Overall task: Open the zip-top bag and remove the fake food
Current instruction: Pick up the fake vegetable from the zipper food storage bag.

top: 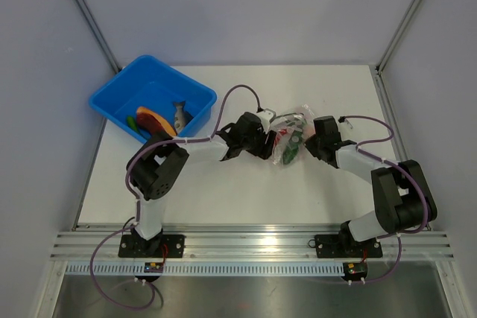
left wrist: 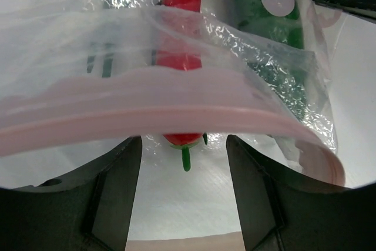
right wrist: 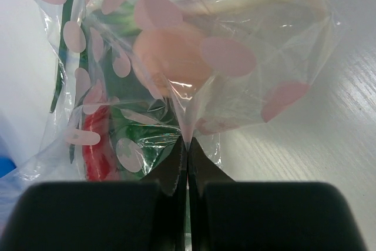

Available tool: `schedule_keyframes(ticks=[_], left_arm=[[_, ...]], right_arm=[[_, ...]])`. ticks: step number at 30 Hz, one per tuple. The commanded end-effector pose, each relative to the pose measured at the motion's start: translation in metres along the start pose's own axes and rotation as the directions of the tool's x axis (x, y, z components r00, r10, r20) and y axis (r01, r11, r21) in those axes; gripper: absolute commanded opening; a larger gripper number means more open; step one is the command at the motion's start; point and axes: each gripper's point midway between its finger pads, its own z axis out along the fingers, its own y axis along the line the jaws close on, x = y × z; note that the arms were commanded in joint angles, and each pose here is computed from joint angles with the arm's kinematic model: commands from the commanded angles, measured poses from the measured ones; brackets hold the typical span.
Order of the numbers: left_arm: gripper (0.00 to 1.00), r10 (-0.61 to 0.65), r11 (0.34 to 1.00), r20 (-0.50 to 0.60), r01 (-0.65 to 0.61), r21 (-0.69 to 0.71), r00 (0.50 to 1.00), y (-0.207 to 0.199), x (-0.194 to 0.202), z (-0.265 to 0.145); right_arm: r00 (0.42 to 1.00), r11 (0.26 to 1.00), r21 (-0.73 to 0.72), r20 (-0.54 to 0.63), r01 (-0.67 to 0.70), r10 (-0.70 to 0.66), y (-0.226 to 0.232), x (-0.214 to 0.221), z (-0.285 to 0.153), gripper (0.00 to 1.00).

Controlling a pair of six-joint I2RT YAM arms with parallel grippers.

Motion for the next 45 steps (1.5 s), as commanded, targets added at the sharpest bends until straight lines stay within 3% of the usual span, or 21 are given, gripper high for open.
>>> schedule_keyframes(ticks=[1, 16, 22, 29, 45], left_arm=[[0.63, 0.023, 1.0, 0.073, -0.024, 0.016, 0.997, -0.007, -0.023, 0.007], [0.64, 0.075, 0.997, 0.113, -0.072, -0.031, 0.991, -0.011, -0.028, 0.024], [0.48, 0.071, 0.997, 0.022, -0.07, -0.027, 0.997, -0.011, -0.014, 0.035], [0.34, 0.064, 0.998, 0.026, -0.063, -0.025, 0.998, -0.015, -0.025, 0.025], [0.31, 0.076, 0.982, -0.104, -0.093, -0.165, 0.992, -0.001, -0.039, -0.026]], right_arm=[[1.0, 0.998, -0.064, 0.013, 0.0, 0.001, 0.013, -0.006, -0.004, 0.0], [1.0, 0.994, -0.105, -0.028, -0.001, -0.002, 0.02, 0.003, -0.002, 0.0], [1.0, 0.995, -0.102, -0.018, -0.001, -0.001, 0.02, 0.002, -0.002, 0.0], [1.0, 1.0, -0.027, -0.026, -0.015, 0.015, 0.011, 0.003, 0.005, 0.0], [0.997, 0.998, 0.06, 0.072, -0.024, 0.019, -0.002, -0.016, 0.007, 0.0]])
